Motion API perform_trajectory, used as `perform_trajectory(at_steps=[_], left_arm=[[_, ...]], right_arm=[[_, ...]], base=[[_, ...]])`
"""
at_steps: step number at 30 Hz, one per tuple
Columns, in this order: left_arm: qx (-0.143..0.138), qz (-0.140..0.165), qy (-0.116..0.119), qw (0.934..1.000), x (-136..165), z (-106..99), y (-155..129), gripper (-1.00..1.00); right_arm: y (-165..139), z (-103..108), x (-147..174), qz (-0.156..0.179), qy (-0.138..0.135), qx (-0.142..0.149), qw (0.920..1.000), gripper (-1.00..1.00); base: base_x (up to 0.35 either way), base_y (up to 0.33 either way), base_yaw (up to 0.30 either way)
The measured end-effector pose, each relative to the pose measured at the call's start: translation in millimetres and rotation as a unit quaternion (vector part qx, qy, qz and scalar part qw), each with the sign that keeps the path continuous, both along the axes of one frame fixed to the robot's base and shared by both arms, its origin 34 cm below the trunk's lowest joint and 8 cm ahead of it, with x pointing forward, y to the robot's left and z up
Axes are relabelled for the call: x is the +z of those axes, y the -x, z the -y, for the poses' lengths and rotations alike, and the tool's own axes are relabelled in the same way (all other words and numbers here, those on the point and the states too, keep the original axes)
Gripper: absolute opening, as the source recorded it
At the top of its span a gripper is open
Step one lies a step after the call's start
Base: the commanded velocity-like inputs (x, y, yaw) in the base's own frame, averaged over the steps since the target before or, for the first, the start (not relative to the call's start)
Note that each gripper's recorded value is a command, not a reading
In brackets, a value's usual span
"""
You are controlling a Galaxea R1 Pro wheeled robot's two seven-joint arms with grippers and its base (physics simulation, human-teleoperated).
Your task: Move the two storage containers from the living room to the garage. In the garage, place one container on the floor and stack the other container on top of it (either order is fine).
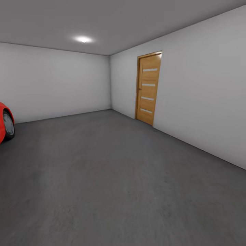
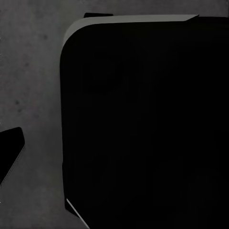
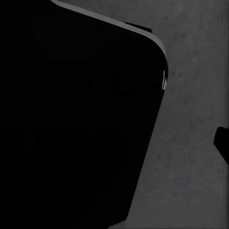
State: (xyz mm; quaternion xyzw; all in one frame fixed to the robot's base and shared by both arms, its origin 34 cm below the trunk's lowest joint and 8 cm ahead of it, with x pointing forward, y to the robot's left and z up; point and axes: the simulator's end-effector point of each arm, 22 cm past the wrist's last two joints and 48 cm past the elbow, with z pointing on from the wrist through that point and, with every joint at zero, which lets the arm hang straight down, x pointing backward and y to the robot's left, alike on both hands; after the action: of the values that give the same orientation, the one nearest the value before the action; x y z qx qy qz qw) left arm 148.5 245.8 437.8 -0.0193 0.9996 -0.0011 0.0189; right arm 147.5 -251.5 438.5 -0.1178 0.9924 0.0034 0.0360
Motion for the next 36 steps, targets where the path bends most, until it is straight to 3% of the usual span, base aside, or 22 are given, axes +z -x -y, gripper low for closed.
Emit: perform_trajectory(at_steps=[36], left_arm=[[0.000,0.000,-0.001,1.0000,0.0,-1.1,-0.1,1.00]], right_arm=[[1.3,-0.4,-0.1,-0.003,0.000,0.000,1.0000,1.00]], base=[[0.324,0.000,0.000]])
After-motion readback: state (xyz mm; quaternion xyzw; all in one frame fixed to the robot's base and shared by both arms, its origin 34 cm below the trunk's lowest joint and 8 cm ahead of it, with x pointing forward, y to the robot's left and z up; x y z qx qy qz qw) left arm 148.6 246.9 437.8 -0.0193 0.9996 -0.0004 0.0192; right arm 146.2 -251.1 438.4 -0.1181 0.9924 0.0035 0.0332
